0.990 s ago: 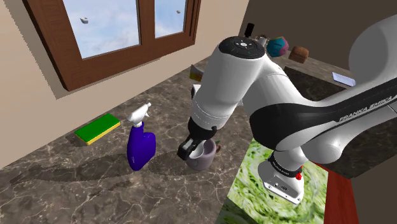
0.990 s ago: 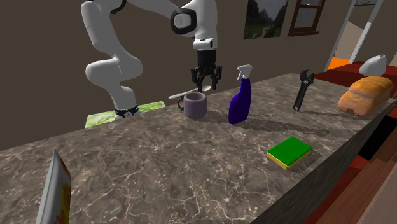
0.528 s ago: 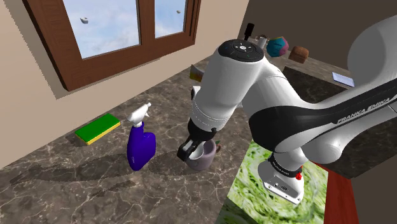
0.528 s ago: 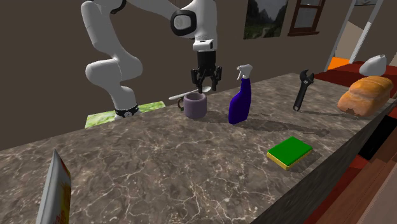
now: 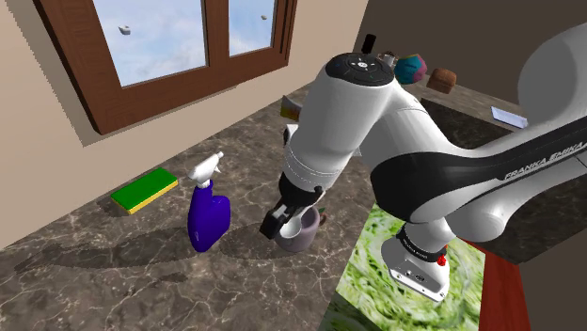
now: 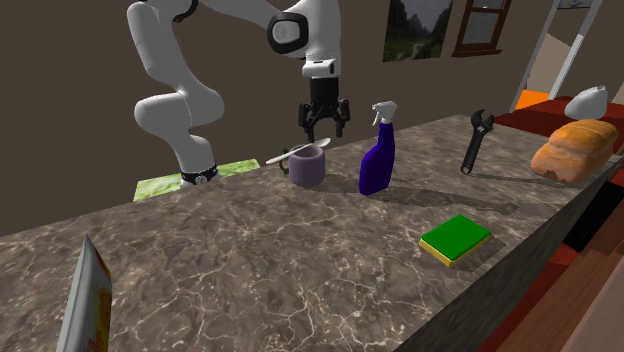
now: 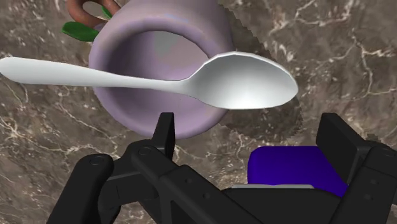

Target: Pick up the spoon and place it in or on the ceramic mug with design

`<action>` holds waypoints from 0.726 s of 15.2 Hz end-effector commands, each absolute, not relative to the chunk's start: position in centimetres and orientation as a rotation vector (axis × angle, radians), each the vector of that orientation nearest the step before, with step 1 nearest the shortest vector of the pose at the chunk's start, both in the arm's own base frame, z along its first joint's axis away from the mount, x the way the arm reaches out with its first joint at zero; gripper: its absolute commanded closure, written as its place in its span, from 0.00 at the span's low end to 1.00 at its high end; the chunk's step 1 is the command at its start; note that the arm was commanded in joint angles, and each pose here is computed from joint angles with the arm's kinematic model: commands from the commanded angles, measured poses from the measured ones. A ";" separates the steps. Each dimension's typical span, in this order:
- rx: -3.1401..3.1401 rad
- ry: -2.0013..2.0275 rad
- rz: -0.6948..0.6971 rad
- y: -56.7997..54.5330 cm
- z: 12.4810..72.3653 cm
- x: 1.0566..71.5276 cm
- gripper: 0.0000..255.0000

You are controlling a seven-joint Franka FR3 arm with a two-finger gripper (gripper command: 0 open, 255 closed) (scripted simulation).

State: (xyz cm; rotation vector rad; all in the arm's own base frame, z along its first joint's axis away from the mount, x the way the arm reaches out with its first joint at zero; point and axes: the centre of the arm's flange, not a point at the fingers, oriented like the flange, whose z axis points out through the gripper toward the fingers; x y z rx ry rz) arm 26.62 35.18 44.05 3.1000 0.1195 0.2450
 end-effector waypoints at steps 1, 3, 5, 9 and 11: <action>3.100 0.120 0.244 35.3 46.0 26.3 0.00; 3.100 0.120 0.244 35.4 48.4 26.0 0.00; 3.100 0.120 0.244 35.4 48.4 25.9 0.00; 3.100 0.120 0.244 35.4 48.4 26.0 0.00; 3.100 0.120 0.244 35.4 48.4 26.0 0.00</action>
